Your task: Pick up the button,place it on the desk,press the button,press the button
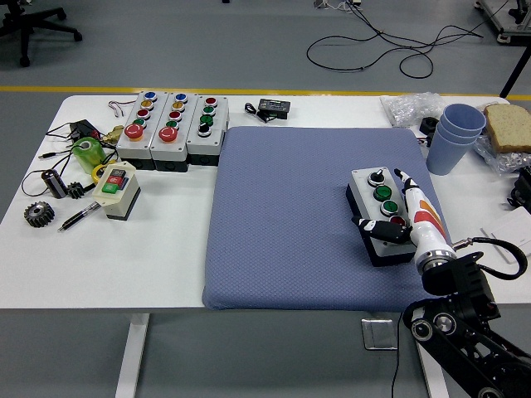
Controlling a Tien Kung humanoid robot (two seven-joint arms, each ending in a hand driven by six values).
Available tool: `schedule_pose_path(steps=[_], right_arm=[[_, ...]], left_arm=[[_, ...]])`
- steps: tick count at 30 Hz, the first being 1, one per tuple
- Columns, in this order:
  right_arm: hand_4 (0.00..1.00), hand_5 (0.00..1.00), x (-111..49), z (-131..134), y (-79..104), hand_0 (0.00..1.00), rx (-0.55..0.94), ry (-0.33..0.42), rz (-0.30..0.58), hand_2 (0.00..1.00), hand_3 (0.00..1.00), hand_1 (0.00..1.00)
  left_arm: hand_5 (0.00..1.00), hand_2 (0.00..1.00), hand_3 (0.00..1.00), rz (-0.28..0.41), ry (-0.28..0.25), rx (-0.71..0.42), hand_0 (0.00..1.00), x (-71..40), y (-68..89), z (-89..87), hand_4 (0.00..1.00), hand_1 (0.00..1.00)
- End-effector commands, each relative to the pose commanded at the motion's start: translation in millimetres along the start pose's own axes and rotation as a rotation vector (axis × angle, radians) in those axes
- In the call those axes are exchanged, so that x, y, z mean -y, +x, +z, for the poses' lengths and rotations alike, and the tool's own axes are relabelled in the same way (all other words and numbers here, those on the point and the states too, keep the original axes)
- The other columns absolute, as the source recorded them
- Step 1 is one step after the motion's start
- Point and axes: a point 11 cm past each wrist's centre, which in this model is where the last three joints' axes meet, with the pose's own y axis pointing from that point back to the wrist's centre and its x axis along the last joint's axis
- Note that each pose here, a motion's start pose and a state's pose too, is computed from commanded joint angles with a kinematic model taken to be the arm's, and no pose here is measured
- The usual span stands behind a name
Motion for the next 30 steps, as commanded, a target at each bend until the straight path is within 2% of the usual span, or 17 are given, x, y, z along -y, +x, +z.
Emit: schedule_pose_path(steps=[13,15,20,30], right_arm=[[0.998,0.255,5.1,6.0,3.6,0.879,-0.018,-0.028,0.016,0.991,0.998,0.880],[0.998,0.225,4.5,7.1,2.8,0.864,-0.039,-0.028,0.017,0.993,0.998,0.872],[0.998,0.225,1.9,7.9,-0.8,0.864,-0.075,-0.025,0.017,0.993,0.998,0.872],[0.995,0.198,0.9,9.2,-4.5,0.847,-0.071,-0.039,-0.003,0.994,0.998,0.867]], left_arm=[[0.712,0.682,0.550,-0.001,0.003,0.002,0.602,-0.1,-0.7,-1.8,0.376,0.634],[0.711,0.682,0.550,-0.001,0.002,0.000,0.602,-0.1,-0.7,-1.6,0.377,0.635],[0.711,0.682,0.550,0.001,0.001,-0.005,0.602,-0.1,-0.3,-0.8,0.377,0.635],[0.712,0.682,0.550,0.001,0.001,-0.010,0.602,-0.1,-0.1,-0.5,0.376,0.635]])
